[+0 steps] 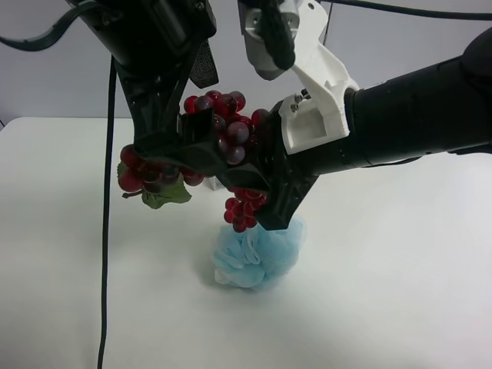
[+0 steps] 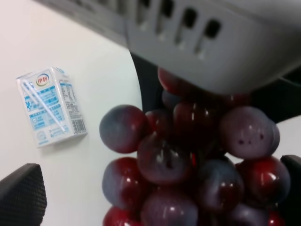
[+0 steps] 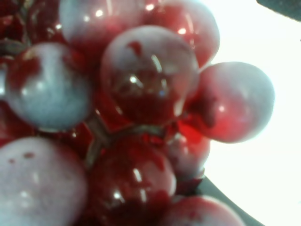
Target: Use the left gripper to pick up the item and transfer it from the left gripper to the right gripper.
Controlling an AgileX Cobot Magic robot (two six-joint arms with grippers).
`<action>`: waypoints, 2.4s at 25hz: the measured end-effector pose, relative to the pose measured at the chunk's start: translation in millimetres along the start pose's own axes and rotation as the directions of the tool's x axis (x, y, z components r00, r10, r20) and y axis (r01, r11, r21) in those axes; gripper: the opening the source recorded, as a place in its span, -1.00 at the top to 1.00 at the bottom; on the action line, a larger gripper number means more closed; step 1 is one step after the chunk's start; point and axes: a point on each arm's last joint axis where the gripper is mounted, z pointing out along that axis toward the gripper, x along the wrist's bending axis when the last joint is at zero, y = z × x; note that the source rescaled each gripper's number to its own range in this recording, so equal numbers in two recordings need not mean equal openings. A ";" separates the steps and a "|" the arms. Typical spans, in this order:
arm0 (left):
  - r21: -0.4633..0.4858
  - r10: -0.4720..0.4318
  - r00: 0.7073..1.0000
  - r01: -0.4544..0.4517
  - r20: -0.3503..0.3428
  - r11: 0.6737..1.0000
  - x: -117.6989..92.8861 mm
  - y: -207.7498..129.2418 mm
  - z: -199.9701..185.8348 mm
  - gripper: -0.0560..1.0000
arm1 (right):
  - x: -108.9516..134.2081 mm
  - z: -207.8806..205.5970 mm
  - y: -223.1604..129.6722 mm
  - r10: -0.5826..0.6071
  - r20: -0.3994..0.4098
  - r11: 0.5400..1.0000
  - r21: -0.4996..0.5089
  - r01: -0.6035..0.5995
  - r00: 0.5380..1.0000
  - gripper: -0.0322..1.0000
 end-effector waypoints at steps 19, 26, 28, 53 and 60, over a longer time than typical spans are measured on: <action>-0.116 -0.279 0.952 0.264 -0.129 0.957 -14.5 -36.4 -106.4 -0.99 | 0.0 0.0 -0.2 -0.007 0.000 1.000 0.002 0.007 1.000 0.93; -0.193 -0.415 0.901 0.388 -0.128 0.901 -35.9 -67.6 -135.7 -0.99 | 0.0 0.0 -0.2 -0.007 0.000 1.000 0.002 0.007 1.000 0.93; -0.158 -0.419 0.900 0.400 -0.119 0.903 -48.7 -85.0 -128.5 -0.99 | 0.0 0.0 -0.2 -0.007 0.000 1.000 0.002 0.007 1.000 0.93; -0.432 -0.565 0.824 0.495 -0.043 0.754 -169.9 -241.5 -90.1 -1.00 | -1.3 0.0 -0.5 0.002 0.015 1.000 0.003 -0.002 1.000 0.93; -0.541 -0.587 0.810 0.495 0.004 0.680 -188.6 -263.0 -100.3 -1.00 | -4.7 -0.1 -0.4 0.040 0.053 0.999 0.000 -0.040 0.998 0.94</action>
